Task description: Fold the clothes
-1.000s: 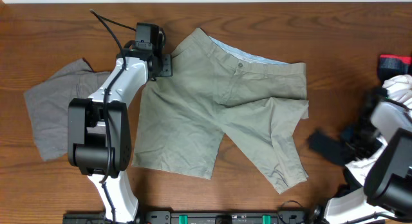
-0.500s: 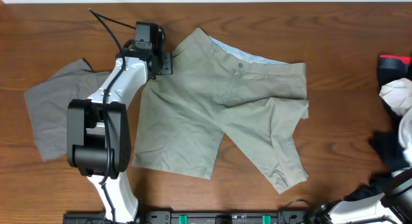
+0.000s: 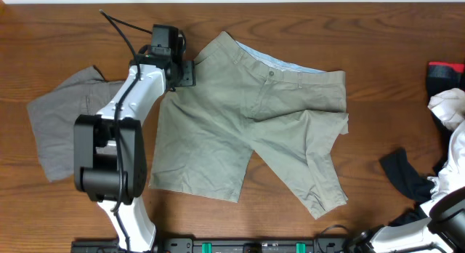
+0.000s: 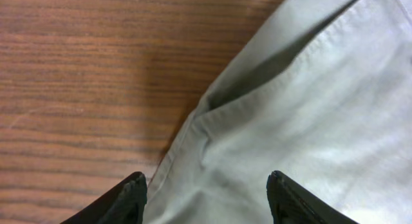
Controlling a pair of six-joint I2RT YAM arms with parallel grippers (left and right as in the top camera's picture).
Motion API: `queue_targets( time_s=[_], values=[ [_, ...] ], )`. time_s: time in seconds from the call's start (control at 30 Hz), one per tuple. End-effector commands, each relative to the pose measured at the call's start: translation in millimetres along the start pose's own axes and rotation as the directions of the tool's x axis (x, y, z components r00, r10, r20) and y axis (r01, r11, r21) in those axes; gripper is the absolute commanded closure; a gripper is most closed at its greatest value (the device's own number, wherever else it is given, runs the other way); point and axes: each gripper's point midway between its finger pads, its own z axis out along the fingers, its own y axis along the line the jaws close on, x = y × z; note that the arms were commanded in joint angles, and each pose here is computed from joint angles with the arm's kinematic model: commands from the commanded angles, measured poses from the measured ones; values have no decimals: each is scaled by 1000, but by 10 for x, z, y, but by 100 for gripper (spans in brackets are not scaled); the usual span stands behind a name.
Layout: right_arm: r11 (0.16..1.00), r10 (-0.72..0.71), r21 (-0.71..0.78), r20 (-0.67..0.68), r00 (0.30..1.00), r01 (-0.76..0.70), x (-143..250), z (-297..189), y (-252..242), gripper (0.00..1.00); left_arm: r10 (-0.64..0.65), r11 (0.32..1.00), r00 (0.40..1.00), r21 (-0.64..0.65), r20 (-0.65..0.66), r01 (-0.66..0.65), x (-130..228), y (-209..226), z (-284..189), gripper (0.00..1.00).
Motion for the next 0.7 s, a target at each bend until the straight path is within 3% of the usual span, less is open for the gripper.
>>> queue_targets(
  time_s=[0.0, 0.1, 0.27, 0.37, 0.53, 0.67],
  values=[
    [927, -272, -288, -70, 960, 241, 366, 24, 834, 39, -5, 997, 999, 82, 42, 1, -104, -150, -320, 35],
    [894, -387, -289, -117, 914, 342, 680, 143, 1137, 39, 0, 990, 1000, 140, 20, -3, -46, -268, -430, 34],
    [872, -490, -125, -186, 852, 474, 1097, 383, 1303, 35, 13, 989, 999, 150, -33, -8, 92, -305, -470, 34],
    [859, -505, -31, -206, 838, 510, 1268, 496, 1314, 30, 117, 976, 992, 182, 44, -123, -48, -391, -474, 33],
    [821, -562, -46, -239, 792, 569, 1551, 589, 1403, 28, 200, 966, 970, 138, 137, -219, -259, -359, -330, 28],
    [804, -579, -48, -290, 762, 592, 1697, 587, 1336, 28, 198, 973, 977, 108, 81, -206, -143, -271, -119, 28]
  ],
)
